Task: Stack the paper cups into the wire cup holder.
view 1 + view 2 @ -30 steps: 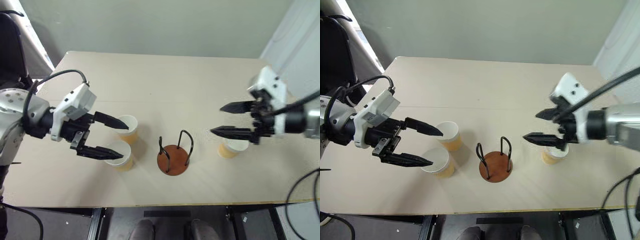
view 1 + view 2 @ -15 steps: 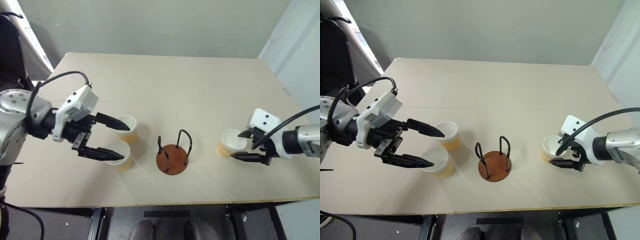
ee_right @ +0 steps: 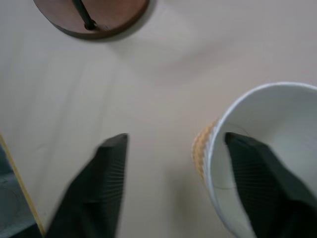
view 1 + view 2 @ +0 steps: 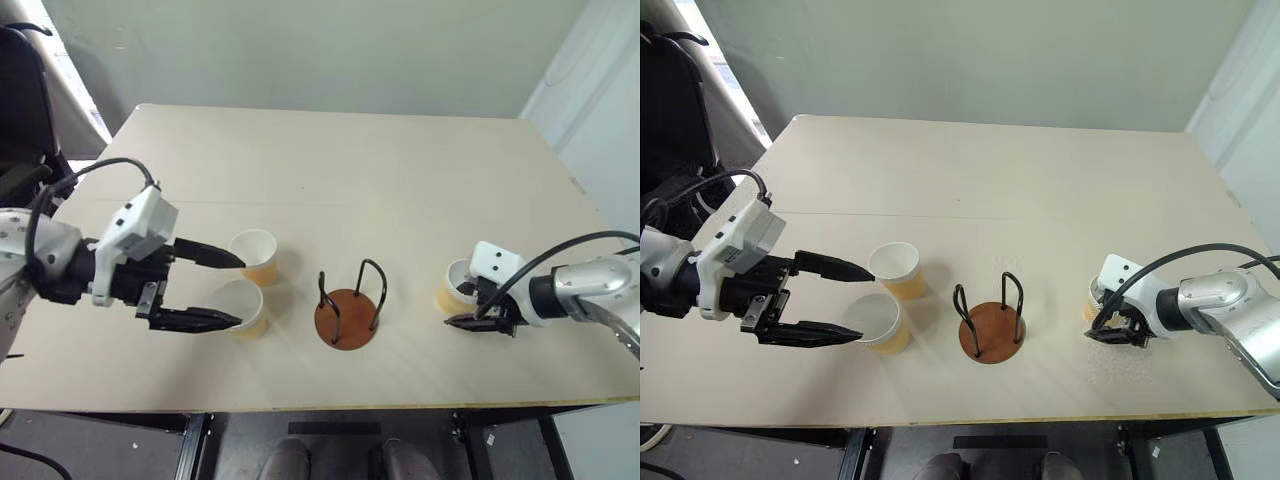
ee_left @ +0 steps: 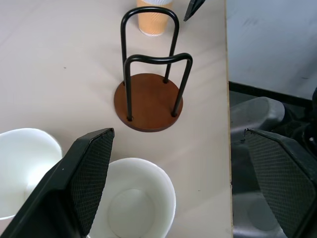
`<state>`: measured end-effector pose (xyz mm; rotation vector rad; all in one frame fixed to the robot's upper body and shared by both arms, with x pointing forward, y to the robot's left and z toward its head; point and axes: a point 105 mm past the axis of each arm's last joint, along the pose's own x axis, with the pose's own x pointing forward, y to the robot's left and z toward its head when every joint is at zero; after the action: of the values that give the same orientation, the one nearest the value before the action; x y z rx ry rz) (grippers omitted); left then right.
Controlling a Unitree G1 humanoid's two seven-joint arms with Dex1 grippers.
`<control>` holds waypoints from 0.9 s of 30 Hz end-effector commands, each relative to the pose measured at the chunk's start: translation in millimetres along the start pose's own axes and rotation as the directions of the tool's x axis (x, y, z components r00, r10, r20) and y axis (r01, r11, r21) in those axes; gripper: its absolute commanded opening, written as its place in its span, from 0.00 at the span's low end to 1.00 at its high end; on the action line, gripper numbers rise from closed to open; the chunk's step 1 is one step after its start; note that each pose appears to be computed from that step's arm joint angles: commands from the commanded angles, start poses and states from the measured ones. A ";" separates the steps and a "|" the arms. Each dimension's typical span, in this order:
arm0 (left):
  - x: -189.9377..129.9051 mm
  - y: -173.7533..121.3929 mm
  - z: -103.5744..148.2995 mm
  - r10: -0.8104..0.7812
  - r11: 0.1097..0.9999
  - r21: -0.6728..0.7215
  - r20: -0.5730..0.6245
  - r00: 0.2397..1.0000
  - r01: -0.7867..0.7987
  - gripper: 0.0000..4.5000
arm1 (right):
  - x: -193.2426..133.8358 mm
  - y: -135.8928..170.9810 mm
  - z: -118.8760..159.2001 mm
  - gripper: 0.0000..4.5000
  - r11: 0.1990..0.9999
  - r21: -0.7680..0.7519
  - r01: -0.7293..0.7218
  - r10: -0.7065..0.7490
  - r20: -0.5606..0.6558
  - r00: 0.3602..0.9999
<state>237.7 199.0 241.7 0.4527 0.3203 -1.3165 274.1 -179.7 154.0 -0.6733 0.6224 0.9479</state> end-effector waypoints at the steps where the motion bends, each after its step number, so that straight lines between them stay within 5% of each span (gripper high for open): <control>1: -5.5 -0.7 8.4 0.035 0.997 0.067 0.027 0.999 -0.037 1.00 | -3.7 -1.2 9.2 0.35 0.999 -0.053 0.000 0.001 0.019 1.000; 5: -6.5 0.5 8.8 0.050 0.996 0.072 0.044 0.998 -0.053 1.00 | -9.5 6.6 12.6 0.01 0.996 -0.067 -0.053 0.056 0.032 0.998; 8: -6.6 1.2 8.5 0.054 0.996 0.069 0.041 0.998 -0.056 1.00 | -26.0 4.4 23.4 0.01 0.993 -0.101 -0.057 0.063 0.059 0.996; 13: -10.9 6.6 7.5 0.084 0.994 0.071 0.029 0.996 -0.085 1.00 | -90.6 14.9 83.8 0.01 0.960 -0.264 -0.090 0.159 0.252 0.955; 17: -12.2 9.6 7.0 0.095 0.993 0.071 0.023 0.995 -0.097 1.00 | -111.6 25.4 127.7 0.01 0.912 -0.408 -0.045 0.208 0.366 0.907; 21: -9.0 10.8 6.9 0.087 0.993 0.074 0.026 0.996 -0.089 1.00 | -86.8 44.8 166.3 0.01 0.854 -0.514 -0.083 0.339 0.427 0.838; 27: -8.6 11.0 6.6 0.099 0.992 0.077 0.025 0.995 -0.100 1.00 | -41.7 49.3 160.6 0.01 0.826 -0.549 -0.128 0.356 0.332 0.874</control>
<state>248.0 205.7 244.6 0.4743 0.2578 -1.2511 240.9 -62.0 273.7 -0.7896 0.0841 1.5059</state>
